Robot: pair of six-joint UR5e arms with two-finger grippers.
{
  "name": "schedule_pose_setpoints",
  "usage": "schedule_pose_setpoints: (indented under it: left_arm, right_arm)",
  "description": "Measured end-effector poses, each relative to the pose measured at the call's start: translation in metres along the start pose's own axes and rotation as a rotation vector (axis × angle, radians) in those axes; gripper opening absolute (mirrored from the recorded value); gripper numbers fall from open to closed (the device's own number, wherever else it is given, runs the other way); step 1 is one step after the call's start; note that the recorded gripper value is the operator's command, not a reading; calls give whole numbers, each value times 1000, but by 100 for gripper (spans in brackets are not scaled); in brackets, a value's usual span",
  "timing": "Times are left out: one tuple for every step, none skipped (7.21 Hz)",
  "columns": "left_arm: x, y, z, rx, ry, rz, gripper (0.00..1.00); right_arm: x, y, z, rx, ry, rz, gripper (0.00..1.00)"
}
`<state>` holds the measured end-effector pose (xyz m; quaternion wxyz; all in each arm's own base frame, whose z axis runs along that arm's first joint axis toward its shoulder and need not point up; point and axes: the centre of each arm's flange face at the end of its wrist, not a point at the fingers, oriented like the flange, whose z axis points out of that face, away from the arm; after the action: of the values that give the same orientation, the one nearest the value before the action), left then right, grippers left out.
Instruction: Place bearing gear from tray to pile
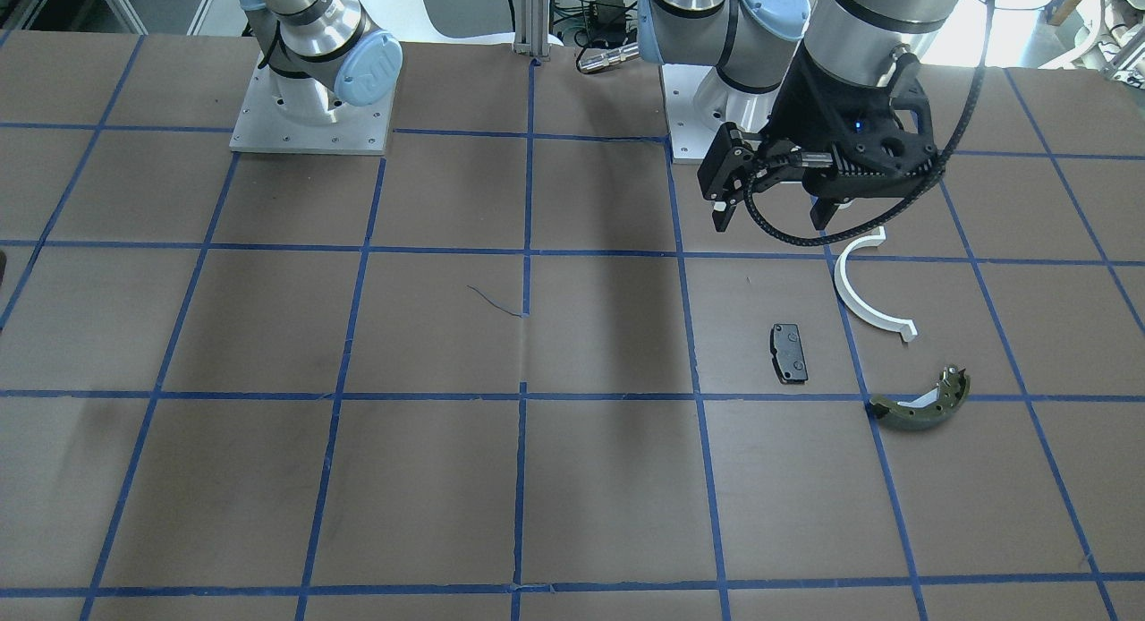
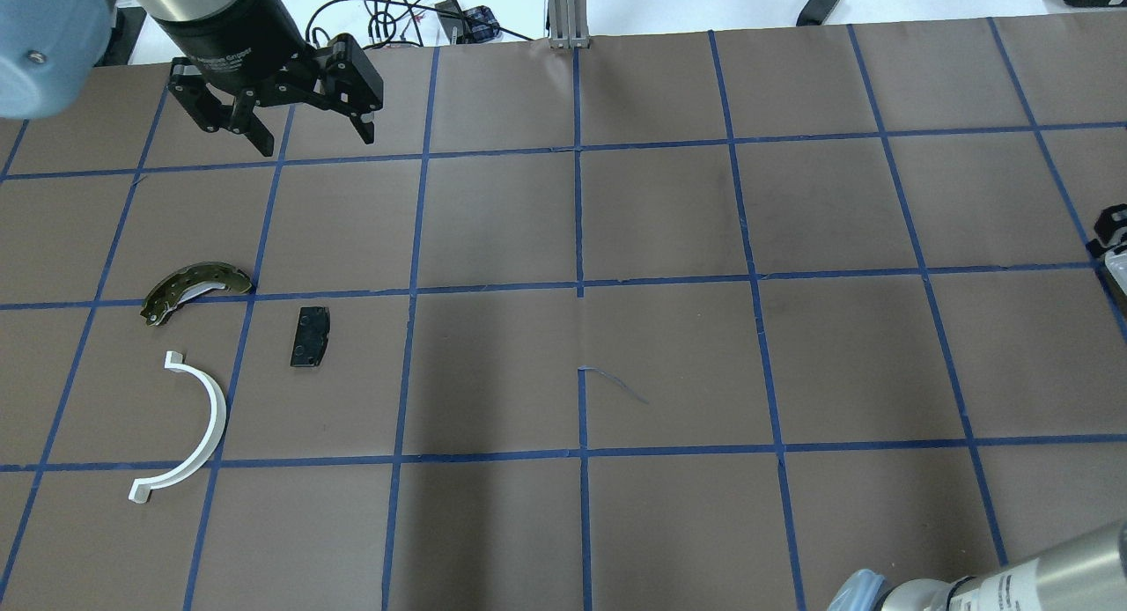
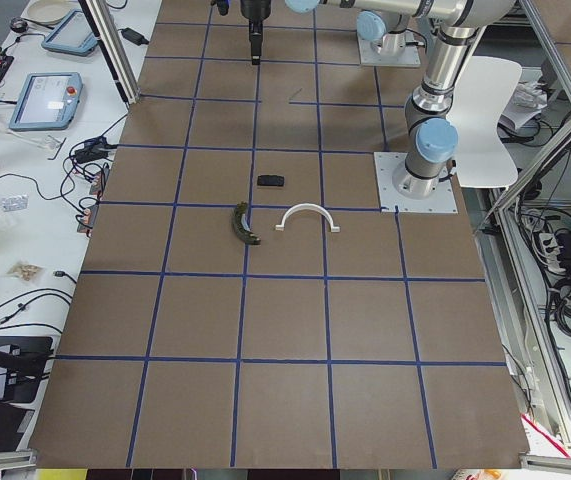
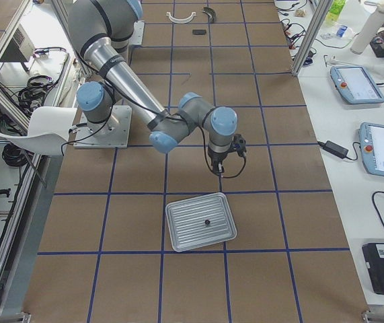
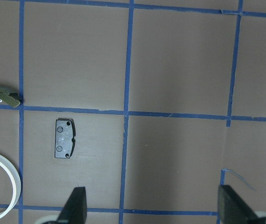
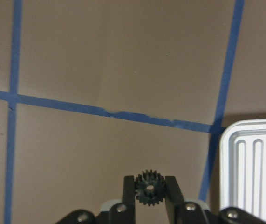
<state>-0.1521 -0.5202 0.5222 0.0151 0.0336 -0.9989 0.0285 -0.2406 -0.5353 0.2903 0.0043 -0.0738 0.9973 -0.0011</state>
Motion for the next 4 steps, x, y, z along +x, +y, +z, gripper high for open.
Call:
schedule_pose_setpoints:
  left_arm:
    - [0,0,0,0,0,0,100]
    - [0,0,0,0,1,0,100]
    - [0,0,0,0,1,0,100]
    - [0,0,0,-1,1,0,100]
  right_arm:
    - [-54,-21,-7,0,1,34,10]
    - [-109,-36,-11,1,-2,75,10]
    - [-171,-46,-14,5,-7,131,10]
    - [-239,-52,-16,10,-11,204,10]
